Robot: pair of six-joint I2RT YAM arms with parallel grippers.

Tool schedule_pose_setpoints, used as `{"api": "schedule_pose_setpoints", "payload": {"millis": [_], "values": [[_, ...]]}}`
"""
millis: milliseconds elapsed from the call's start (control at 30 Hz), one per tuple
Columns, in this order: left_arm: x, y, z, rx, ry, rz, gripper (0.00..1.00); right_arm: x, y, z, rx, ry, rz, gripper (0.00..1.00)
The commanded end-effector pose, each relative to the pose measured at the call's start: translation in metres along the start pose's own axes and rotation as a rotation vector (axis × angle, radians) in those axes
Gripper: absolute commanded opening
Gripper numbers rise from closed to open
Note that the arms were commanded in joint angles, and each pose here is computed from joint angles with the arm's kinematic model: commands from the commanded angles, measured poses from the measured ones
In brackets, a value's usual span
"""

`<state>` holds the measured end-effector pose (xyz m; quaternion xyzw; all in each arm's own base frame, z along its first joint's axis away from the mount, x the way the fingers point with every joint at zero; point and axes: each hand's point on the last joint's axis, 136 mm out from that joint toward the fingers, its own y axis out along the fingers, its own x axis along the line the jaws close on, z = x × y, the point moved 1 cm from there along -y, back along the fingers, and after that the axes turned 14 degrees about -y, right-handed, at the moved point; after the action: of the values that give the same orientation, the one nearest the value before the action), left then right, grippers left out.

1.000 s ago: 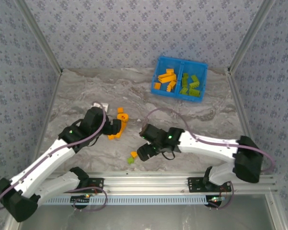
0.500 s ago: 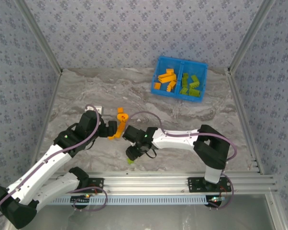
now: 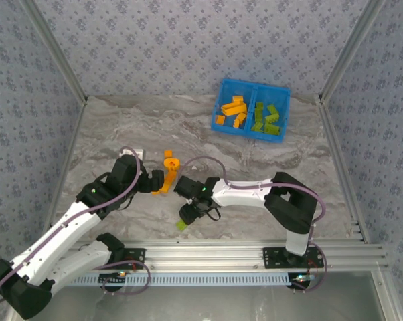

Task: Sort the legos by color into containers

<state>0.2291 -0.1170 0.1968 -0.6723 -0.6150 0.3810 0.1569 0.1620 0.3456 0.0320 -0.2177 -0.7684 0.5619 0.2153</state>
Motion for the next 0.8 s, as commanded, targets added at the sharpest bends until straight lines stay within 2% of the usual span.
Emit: {"api": "schedule_pose_setpoints", "payload": {"millis": [0, 233, 333, 433, 533, 667, 767], "values": [[0.003, 0.001, -0.002, -0.005, -0.018, -0.018, 0.99, -0.006, 0.01, 0.015, 0.069, 0.015, 0.025, 0.57], [0.004, 0.002, -0.001, -0.006, -0.017, -0.02, 0.99, -0.019, -0.006, 0.007, 0.004, 0.055, 0.068, 0.32], [0.002, 0.001, -0.003, -0.011, -0.018, -0.012, 0.99, -0.031, -0.03, 0.001, -0.059, 0.097, 0.103, 0.28], [-0.005, -0.003, -0.006, -0.019, -0.013, 0.035, 0.99, -0.052, -0.073, -0.009, -0.161, 0.132, 0.177, 0.28], [-0.017, -0.011, -0.01, -0.044, 0.0, 0.123, 0.99, -0.085, -0.123, -0.024, -0.28, 0.16, 0.268, 0.28], [-0.025, -0.021, -0.013, -0.095, -0.006, 0.212, 0.99, -0.157, -0.185, -0.046, -0.409, 0.252, 0.441, 0.29], [-0.025, -0.029, -0.014, -0.112, -0.013, 0.246, 0.99, -0.215, -0.209, -0.064, -0.443, 0.3, 0.56, 0.29]]}}
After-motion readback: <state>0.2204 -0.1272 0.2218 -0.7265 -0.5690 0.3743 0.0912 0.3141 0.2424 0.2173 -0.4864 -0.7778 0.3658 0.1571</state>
